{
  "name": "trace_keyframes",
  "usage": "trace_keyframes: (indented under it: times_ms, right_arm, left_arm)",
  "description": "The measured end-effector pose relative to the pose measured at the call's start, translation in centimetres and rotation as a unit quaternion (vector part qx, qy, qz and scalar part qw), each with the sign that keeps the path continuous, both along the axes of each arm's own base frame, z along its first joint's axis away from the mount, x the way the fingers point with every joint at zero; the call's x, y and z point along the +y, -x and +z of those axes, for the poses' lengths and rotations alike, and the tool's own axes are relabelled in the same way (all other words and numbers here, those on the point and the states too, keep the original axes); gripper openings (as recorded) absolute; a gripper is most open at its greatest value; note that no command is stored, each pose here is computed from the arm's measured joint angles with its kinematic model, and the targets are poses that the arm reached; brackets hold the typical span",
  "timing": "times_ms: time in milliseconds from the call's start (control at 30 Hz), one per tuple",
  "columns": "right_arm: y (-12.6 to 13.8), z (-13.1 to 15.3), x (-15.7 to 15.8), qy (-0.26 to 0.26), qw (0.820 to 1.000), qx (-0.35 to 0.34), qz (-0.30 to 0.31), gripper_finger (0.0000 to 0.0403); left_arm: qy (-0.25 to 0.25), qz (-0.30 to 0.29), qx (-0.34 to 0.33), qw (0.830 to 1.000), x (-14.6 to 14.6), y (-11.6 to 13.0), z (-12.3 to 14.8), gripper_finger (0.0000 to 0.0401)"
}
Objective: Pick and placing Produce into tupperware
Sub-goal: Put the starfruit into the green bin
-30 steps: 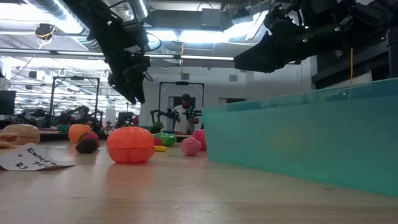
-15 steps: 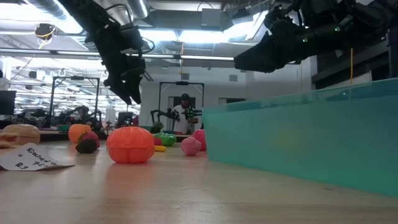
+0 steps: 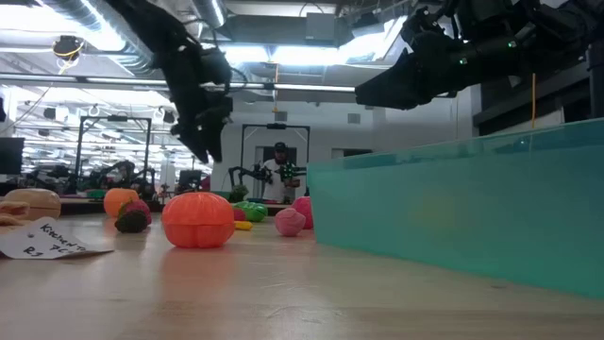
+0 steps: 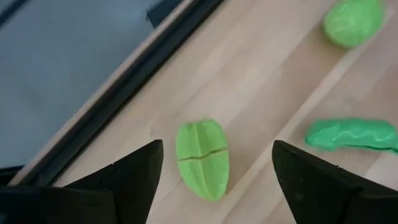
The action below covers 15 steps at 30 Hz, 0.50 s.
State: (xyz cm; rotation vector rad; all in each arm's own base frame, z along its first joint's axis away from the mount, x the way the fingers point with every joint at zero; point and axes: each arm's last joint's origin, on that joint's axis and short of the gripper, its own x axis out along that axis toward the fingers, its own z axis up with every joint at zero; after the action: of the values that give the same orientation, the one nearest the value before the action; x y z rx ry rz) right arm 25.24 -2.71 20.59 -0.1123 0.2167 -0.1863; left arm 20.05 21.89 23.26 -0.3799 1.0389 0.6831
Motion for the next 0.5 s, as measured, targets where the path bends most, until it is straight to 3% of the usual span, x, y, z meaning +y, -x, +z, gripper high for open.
trace_keyframes:
  times_ms: [300, 500]
  right_arm:
    - [0.0, 0.0, 0.0, 0.000, 1.000, 0.002, 0.000, 0.0276]
    - [0.0, -0.1, 0.0, 0.000, 1.000, 0.004, 0.000, 0.0276]
  left_arm:
    - [0.078, 0.001, 0.076, 0.994, 1.3, -1.2, -1.9, 0.0293]
    - [0.096, 0.004, 0.107, 0.990, 1.8, -1.5, -3.9, 0.0293]
